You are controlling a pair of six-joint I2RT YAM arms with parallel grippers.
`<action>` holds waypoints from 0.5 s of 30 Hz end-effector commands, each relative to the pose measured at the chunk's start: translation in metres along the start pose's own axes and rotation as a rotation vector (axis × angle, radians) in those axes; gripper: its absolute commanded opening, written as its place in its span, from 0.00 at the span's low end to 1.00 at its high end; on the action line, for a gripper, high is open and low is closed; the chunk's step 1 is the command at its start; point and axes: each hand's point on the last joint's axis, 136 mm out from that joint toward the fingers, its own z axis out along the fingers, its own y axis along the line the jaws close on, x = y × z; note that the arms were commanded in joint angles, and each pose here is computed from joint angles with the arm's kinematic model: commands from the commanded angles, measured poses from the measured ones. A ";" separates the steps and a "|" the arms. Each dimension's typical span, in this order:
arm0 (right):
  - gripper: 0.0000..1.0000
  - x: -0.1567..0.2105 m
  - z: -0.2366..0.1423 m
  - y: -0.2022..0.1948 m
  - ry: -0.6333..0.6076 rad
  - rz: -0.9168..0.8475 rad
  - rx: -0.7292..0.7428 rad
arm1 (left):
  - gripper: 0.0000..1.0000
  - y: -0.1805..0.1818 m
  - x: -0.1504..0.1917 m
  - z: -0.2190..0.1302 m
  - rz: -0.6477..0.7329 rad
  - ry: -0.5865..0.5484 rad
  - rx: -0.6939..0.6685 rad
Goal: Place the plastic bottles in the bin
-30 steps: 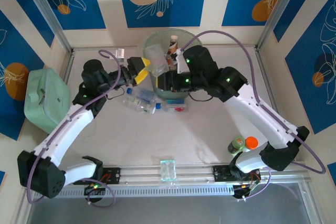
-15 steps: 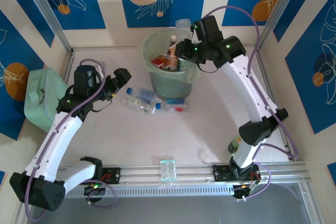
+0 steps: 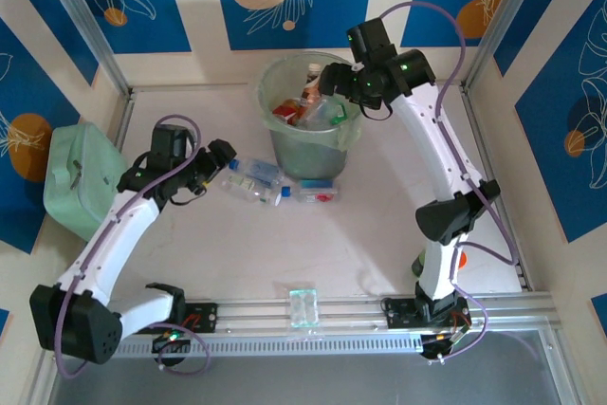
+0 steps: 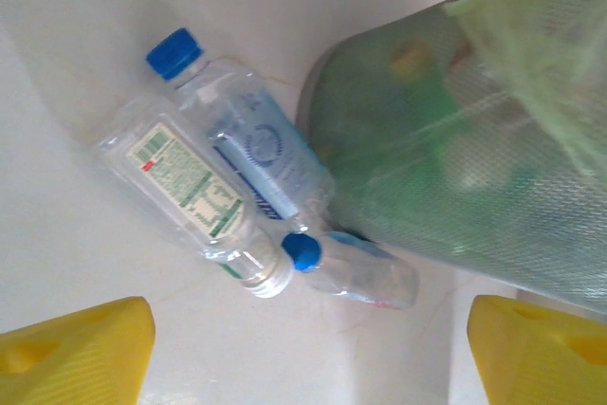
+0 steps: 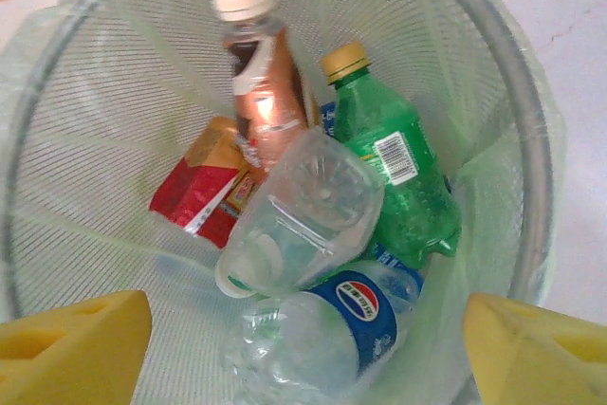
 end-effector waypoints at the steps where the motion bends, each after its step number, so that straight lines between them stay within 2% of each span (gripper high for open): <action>1: 0.85 0.001 -0.053 0.022 -0.095 -0.068 -0.080 | 0.84 0.018 -0.002 0.013 -0.046 0.003 -0.063; 7: 0.84 0.056 -0.083 0.050 -0.096 -0.179 -0.210 | 0.81 0.025 -0.006 0.040 -0.095 0.019 -0.094; 15: 0.84 0.135 -0.088 0.040 -0.018 -0.201 -0.270 | 0.82 0.048 0.000 0.072 -0.149 0.054 -0.227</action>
